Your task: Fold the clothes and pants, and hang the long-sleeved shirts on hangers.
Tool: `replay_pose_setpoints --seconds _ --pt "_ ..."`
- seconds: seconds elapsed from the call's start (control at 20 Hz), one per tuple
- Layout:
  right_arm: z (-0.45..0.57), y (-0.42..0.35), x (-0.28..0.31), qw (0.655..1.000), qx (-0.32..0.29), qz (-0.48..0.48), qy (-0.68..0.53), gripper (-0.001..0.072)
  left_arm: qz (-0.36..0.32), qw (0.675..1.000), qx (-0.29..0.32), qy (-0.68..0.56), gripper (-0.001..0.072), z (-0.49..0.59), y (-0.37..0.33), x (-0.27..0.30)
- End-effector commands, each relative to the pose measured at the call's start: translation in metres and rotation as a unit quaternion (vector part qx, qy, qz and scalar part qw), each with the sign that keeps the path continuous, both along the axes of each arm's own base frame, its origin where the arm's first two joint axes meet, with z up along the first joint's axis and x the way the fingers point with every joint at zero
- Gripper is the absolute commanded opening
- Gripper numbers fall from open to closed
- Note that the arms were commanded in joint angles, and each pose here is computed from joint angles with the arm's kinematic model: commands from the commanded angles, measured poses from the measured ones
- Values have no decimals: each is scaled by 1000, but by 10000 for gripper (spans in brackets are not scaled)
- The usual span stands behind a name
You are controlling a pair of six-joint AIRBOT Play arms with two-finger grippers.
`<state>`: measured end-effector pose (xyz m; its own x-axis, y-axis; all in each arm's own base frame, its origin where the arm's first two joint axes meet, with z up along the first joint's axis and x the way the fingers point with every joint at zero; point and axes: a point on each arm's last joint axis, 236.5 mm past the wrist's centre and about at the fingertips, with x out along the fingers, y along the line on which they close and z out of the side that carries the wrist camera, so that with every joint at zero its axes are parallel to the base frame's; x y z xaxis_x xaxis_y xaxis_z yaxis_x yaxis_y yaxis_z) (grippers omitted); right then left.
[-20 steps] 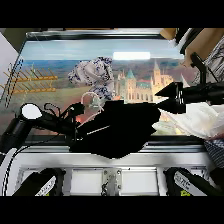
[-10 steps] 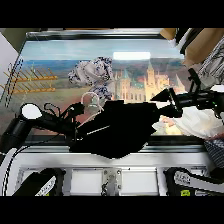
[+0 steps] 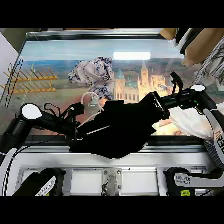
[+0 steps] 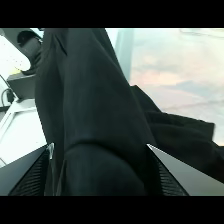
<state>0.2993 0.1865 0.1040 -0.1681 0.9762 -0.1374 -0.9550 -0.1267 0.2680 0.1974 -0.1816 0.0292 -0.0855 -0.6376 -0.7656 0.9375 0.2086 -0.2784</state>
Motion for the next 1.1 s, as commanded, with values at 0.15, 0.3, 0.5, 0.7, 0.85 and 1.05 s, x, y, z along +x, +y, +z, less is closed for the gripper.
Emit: replay_pose_setpoints --seconds 0.15,0.3,0.5,0.7,0.85,1.05 --pt "-1 10 -4 1000 1 12 11 651 1 1000 0 0 22 0 0 0" --pt "-1 10 -4 1000 1 12 13 651 1 1000 0 0 23 0 0 0" --pt "-1 11 -5 1000 1 13 13 651 1 1000 0 0 22 0 0 0" --pt "-1 19 -9 1000 0 25 12 651 1 1000 0 0 22 0 0 0" --pt "-5 26 -7 1000 -8 20 10 651 1 1000 0 0 22 0 0 0" --pt "-6 26 -5 1000 -9 17 10 651 1 1000 0 0 22 0 0 0"
